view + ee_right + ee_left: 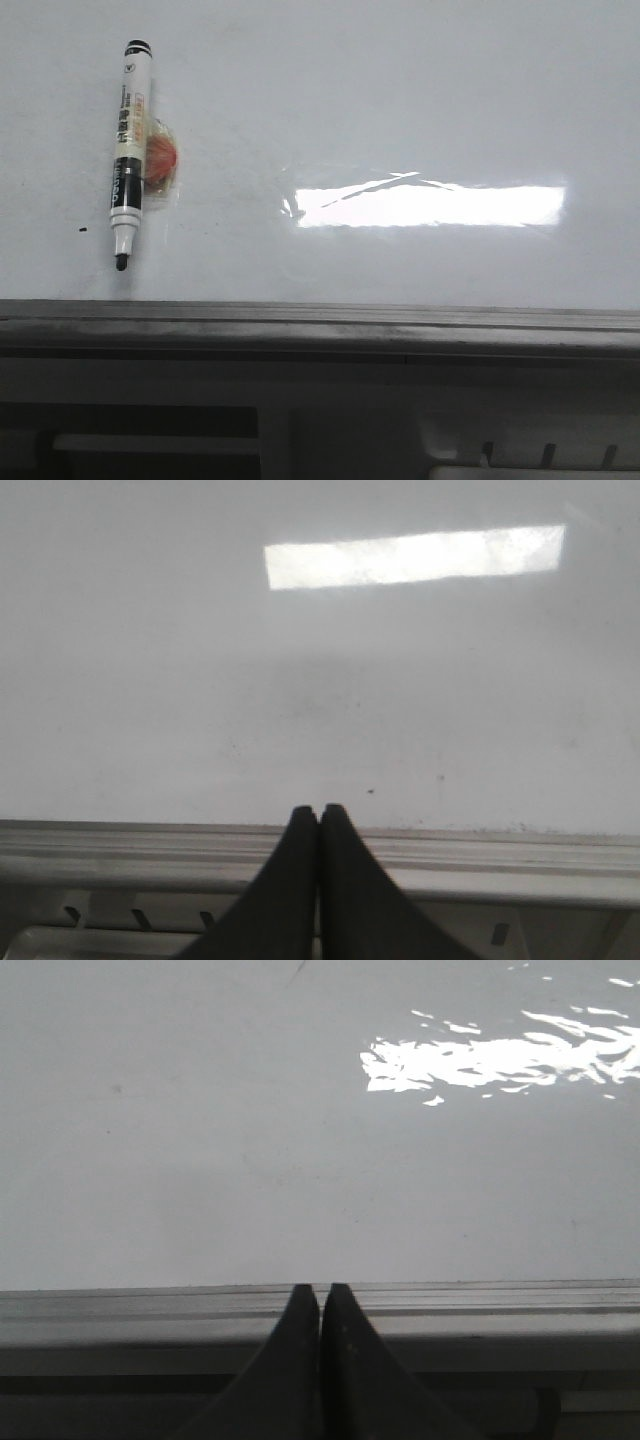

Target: Write number 6 on whiteboard

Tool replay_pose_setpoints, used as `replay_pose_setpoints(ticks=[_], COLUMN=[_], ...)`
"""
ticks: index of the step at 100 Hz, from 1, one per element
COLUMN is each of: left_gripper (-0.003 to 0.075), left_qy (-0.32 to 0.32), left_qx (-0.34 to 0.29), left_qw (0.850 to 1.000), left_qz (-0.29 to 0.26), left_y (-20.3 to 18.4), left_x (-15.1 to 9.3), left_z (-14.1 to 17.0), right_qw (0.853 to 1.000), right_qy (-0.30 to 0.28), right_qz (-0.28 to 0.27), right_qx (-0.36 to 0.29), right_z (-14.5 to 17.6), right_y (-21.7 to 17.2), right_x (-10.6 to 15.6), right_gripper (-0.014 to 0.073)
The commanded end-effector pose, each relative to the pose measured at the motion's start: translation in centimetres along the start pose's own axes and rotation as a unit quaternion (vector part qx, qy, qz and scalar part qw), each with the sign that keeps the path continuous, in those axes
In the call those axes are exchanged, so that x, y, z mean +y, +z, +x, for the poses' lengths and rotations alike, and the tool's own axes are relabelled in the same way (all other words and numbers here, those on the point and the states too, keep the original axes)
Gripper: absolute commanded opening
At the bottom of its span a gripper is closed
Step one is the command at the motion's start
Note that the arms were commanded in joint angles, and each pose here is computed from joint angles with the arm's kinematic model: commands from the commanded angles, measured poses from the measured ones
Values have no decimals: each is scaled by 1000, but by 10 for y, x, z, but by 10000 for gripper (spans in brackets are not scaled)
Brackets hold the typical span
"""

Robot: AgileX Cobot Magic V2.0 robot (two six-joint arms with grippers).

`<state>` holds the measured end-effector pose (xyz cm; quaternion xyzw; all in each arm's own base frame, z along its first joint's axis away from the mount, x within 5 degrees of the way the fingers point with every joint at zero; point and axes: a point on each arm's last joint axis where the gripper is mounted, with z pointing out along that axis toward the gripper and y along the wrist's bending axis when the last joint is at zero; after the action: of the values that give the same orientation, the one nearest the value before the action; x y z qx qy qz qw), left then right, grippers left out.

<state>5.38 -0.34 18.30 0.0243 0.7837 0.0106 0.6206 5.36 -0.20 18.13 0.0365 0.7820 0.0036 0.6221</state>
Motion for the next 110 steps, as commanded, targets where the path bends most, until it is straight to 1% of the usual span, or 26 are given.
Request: replay_pose_setpoints(ticks=[1, 11, 15, 20, 23, 25, 26, 27, 30, 32, 36, 39, 42, 49, 56, 60, 64, 67, 71, 77, 82, 86, 95, 97, 104, 110], left_gripper=[-19, -19, -19, -19, -19, -19, -19, -19, -19, -19, -19, -19, -19, -19, -19, -19, -19, -19, -19, -19, -19, -19, -18, -18, -2, 66], left_qy=[-2, -16, -50, -120, -190, -220, -250, -265, -328, -348, -404, -423, -447, -468, -461, -442, -408, -374, -340, -282, -241, -208, -139, -119, -95, -73], left_qx=[-39, -58, -66, -79, -87, -90, -92, -93, -96, -99, -107, -111, -120, -127, -125, -122, -115, -107, -98, -80, -61, -44, 18, 21, 28, 50], left_qw=[999, 998, 997, 990, 978, 971, 963, 959, 939, 931, 906, 897, 884, 872, 876, 886, 902, 916, 928, 948, 961, 970, 982, 984, 984, 981], left_qz=[-14, -16, -9, 5, 19, 25, 32, 36, 50, 54, 61, 62, 59, 58, 62, 72, 88, 102, 112, 120, 122, 120, 124, 129, 150, 175], left_y=[2, 2, 2, 1, 1, 1, 1, 1, 0, 0, 0, -1, -1, -1, -2, -3, -6, -9, -12, -17, -19, -19, -15, -16, -15, -12], left_x=[2, 2, 2, 0, -1, -2, -2, -2, -4, -4, -3, -2, 0, 1, 0, -2, -6, -10, -13, -16, -17, -17, -17, -18, -20, -23], left_z=[5, 1, 0, -2, -4, -5, -6, -6, -8, -8, -10, -11, -12, -14, -15, -19, -25, -31, -38, -52, -64, -75, -93, -98, -111, -118], right_qw=[998, 993, 989, 984, 981, 978, 977, 976, 973, 972, 969, 968, 967, 962, 953, 951, 953, 956, 963, 976, 982, 984, 991, 992, 994, 996], right_qy=[-3, 11, 20, 40, 63, 79, 84, 89, 110, 120, 137, 148, 159, 185, 225, 228, 222, 209, 181, 121, 89, 79, 61, 59, 48, 46], right_qz=[0, -5, -7, -10, -13, -14, -15, -15, -17, -18, -19, -21, -22, -25, -33, -39, -48, -53, -56, -52, -49, -48, -49, -49, -50, -51], right_qx=[-55, -119, -147, -175, -186, -193, -197, -198, -203, -202, -203, -202, -199, -197, -201, -204, -202, -198, -192, -175, -160, -149, -109, -104, -80, -63], right_z=[-3, -14, -19, -24, -26, -27, -28, -28, -29, -29, -29, -29, -28, -28, -33, -41, -50, -56, -64, -79, -89, -96, -111, -113, -120, -125], right_y=[1, -1, -2, -4, -5, -5, -5, -5, -6, -6, -6, -6, -6, -5, -8, -11, -16, -19, -23, -31, -37, -40, -41, -40, -38, -36], right_x=[0, 0, 0, 0, 0, 0, -1, -1, -1, -2, -2, -2, -2, -3, -3, -1, 1, 3, 5, 8, 10, 10, 13, 13, 14, 15], right_gripper=[-64, -64, -64, -64, -64, -64, -64, -64, -64, -64, -64, -64, -64, -64, -64, -64, -64, -64, -64, -64, -64, -64, -63, -61, -24, 46])
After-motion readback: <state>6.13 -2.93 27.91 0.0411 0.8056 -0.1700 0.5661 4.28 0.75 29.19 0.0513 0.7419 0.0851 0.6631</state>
